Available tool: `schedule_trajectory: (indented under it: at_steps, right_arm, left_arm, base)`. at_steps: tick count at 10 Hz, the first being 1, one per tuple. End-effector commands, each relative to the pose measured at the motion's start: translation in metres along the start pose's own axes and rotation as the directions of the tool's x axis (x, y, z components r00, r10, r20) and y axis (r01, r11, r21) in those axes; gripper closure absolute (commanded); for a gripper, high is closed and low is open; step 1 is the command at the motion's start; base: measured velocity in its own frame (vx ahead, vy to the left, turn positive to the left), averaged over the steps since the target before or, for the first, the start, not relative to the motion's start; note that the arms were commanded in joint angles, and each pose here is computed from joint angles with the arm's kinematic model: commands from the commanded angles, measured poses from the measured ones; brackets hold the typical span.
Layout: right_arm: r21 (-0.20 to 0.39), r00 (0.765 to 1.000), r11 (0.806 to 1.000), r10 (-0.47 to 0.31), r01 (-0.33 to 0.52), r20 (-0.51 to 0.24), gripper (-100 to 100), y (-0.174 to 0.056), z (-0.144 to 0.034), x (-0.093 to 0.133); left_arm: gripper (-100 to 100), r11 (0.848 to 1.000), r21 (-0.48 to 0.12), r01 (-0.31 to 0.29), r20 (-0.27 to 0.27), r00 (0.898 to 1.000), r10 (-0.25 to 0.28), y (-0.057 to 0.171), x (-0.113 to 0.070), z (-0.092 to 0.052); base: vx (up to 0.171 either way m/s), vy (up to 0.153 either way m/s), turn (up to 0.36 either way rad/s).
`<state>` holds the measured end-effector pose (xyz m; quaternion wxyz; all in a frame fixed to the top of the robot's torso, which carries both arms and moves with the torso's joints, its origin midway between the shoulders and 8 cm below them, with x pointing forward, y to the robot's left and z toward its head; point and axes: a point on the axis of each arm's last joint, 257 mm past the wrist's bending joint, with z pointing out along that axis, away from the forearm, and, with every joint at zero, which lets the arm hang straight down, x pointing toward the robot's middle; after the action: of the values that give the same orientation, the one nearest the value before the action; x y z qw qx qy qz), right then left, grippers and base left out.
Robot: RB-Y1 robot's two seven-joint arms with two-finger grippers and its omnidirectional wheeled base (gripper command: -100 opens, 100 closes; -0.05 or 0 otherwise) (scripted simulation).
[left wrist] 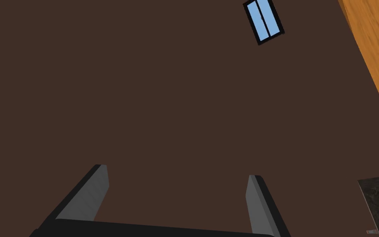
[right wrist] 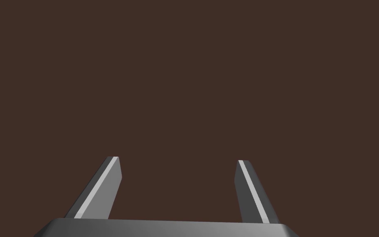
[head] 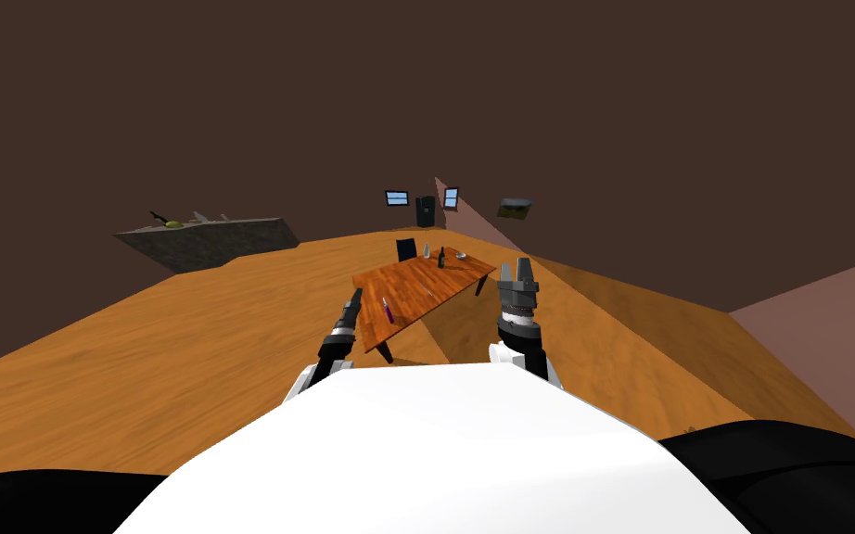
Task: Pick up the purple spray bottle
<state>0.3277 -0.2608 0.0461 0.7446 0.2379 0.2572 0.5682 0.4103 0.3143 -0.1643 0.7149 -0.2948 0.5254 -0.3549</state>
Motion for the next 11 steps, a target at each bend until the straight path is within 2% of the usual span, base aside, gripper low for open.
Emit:
schedule_trajectory:
  at_steps: [1, 2, 3, 5, 6, 7, 8, 10, 11]
  right_arm:
    - [0.0, 1.0, 1.0, 0.0, 0.0, 0.0, 0, 0.0, 0.0, 0.0]
    - [0.0, 1.0, 1.0, 0.0, 0.0, 0.0, 0, 0.0, 0.0, 0.0]
    - [0.0, 1.0, 1.0, 0.0, 0.0, 0.0, 0, 0.0, 0.0, 0.0]
    - [0.0, 1.0, 1.0, 0.0, 0.0, 0.0, 0, 0.0, 0.0, 0.0]
    - [0.0, 1.0, 1.0, 0.0, 0.0, 0.0, 0, 0.0, 0.0, 0.0]
    - [0.0, 1.0, 1.0, 0.0, 0.0, 0.0, 0, 0.0, 0.0, 0.0]
    - [0.0, 1.0, 1.0, 0.0, 0.0, 0.0, 0, 0.0, 0.0, 0.0]
    - [0.0, 1.0, 1.0, 0.0, 0.0, 0.0, 0, 0.0, 0.0, 0.0]
    - [0.0, 1.0, 1.0, 0.0, 0.0, 0.0, 0, 0.0, 0.0, 0.0]
  left_arm:
    - [-100, 0.998, -0.039, -0.043, -0.02, 0.999, 0.043, 0.02, 0.006, -0.001]
    - [-100, 0.995, -0.058, -0.083, -0.034, 0.996, 0.081, 0.031, 0.009, -0.001]
    - [-100, 0.994, -0.071, -0.082, -0.04, 0.996, 0.079, 0.037, 0.011, -0.003]
    - [-100, 0.979, -0.119, -0.164, -0.078, 0.985, 0.155, 0.065, 0.017, -0.005]
    - [-100, 0.977, -0.135, -0.163, -0.087, 0.984, 0.153, 0.072, 0.02, -0.009]
    - [-100, 0.965, -0.166, -0.205, -0.114, 0.976, 0.188, 0.091, 0.024, -0.013]
    - [-100, 0.965, -0.166, -0.205, -0.114, 0.976, 0.188, 0.091, 0.024, -0.013]
    - [-100, 0.934, -0.211, -0.289, -0.164, 0.952, 0.258, 0.121, 0.028, -0.019]
    - [-100, 0.931, -0.225, -0.289, -0.173, 0.952, 0.254, 0.128, 0.031, -0.023]
  base:
    - [0.047, -0.061, -0.01]
    - [0.076, -0.094, -0.002]
    - [0.059, -0.065, 0.004]
    - [0.062, -0.071, -0.003]
    - [0.054, -0.069, 0.006]
    - [0.065, -0.064, 0.001]
    - [0.045, -0.044, 0.005]
    - [0.064, -0.076, 0.003]
    - [0.081, -0.085, 0.012]
